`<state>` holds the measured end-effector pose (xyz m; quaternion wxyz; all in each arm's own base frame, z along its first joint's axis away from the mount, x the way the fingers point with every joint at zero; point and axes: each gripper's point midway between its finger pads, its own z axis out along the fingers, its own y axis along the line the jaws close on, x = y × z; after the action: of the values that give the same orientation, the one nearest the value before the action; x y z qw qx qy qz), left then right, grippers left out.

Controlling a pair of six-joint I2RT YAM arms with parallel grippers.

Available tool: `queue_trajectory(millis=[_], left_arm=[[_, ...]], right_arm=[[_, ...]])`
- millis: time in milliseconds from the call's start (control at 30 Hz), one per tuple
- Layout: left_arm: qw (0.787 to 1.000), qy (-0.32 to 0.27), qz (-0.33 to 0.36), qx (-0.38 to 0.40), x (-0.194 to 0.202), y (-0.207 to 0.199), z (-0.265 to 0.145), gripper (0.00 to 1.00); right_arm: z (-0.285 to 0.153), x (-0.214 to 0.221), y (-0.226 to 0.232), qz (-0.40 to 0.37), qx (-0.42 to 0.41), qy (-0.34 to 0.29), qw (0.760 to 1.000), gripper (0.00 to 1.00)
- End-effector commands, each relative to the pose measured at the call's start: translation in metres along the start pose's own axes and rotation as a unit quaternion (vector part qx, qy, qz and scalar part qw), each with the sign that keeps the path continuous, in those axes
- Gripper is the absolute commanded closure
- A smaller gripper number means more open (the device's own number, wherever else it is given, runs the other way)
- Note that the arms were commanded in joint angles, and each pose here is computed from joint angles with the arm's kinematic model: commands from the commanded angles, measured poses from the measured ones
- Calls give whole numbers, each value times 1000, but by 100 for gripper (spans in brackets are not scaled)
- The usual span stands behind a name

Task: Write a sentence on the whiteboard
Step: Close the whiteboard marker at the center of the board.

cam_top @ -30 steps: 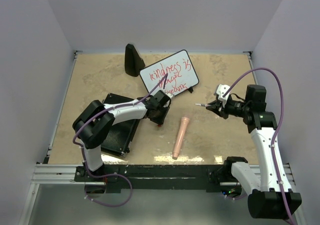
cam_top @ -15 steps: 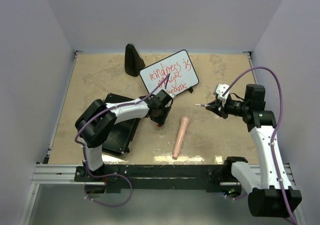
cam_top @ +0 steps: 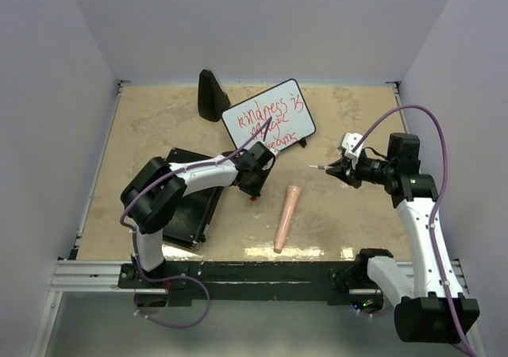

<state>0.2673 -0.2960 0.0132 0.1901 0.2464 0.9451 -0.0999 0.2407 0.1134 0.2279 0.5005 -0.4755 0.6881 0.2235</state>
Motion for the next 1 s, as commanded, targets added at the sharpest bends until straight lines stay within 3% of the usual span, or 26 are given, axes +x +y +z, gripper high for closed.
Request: queue_trajectory(millis=[0, 133, 233, 333, 967], left_arm=[[990, 132, 15, -41, 83, 19, 32, 99], [995, 100, 20, -22, 70, 4, 32, 100], [999, 25, 29, 9, 36, -10, 25, 100], [999, -14, 43, 20, 21, -16, 19, 100], [981, -139, 126, 53, -10, -28, -12, 100]], right_arm=[[1, -4, 0, -9, -4, -8, 1000, 100], [2, -4, -1, -7, -5, -7, 1000, 100], [3, -3, 0, -5, -11, -7, 1000, 100], [5, -1, 0, -2, -17, -5, 1000, 100], [19, 10, 2, 13, -71, 14, 997, 100]])
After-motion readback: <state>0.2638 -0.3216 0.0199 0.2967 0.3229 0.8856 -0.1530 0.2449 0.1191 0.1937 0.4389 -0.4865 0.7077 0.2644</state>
